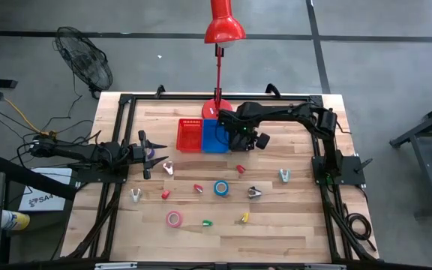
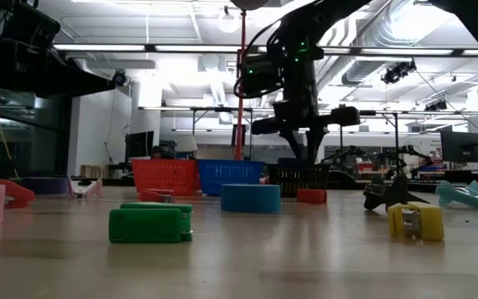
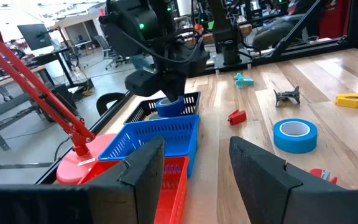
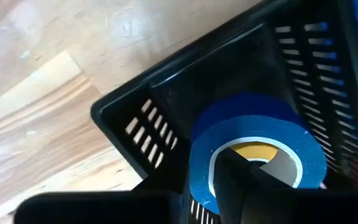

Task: Pick and place Stapler, Stapler remover, tape
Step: Put the blue tape into the black basket

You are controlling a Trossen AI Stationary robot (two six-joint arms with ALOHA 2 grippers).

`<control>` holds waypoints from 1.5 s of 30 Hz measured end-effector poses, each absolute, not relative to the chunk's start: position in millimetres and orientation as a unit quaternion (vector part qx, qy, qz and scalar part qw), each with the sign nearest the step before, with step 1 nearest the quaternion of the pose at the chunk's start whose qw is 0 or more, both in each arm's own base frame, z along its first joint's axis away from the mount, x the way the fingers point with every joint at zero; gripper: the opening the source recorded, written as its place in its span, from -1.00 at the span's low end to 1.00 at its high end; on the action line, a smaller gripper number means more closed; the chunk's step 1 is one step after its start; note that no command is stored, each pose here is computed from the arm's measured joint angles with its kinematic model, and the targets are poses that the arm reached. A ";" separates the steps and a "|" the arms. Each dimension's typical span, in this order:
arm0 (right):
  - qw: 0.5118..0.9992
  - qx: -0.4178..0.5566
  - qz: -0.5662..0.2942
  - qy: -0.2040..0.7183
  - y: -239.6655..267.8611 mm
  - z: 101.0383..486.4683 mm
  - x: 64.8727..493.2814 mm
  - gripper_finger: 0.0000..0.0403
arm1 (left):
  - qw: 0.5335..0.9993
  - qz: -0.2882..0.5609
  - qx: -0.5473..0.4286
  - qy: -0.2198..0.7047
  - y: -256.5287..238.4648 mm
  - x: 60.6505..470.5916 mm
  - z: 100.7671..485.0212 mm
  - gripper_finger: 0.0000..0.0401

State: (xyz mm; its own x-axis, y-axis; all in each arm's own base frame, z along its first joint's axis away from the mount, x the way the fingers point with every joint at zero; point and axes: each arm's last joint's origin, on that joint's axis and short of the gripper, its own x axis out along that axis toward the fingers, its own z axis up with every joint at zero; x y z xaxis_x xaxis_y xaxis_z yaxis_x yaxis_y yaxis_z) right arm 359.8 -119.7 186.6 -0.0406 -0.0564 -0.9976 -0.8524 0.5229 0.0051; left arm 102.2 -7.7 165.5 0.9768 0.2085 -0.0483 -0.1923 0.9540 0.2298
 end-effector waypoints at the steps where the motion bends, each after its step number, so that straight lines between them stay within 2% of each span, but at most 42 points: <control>1: 0.596 -0.354 0.337 0.637 -119.2 186.6 360.0 -0.80 | 0.988 0.101 0.113 0.036 -7.7 102.2 165.5 -0.11; 22: 0.607 -0.341 0.347 0.628 -117.4 186.7 360.2 -0.78 | 0.988 0.101 0.113 0.036 -7.7 102.2 165.5 -0.11; 40: 0.651 -0.266 0.298 0.645 -115.9 186.7 360.9 -0.78 | 0.988 0.101 0.113 0.036 -7.7 102.2 165.5 -0.11; 45: 0.660 -0.251 0.291 0.645 -115.5 186.7 361.2 -0.62 | 0.988 0.101 0.113 0.036 -7.7 102.2 165.5 -0.11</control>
State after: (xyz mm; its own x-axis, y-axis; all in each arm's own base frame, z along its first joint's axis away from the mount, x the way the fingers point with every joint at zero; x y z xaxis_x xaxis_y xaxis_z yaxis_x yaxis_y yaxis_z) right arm 361.2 -115.5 186.7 -0.0031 0.0601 -0.9982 -0.7089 0.7039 0.0446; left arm 102.2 -7.7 165.5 0.9769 0.2082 -0.0478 -0.1921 0.9541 0.2297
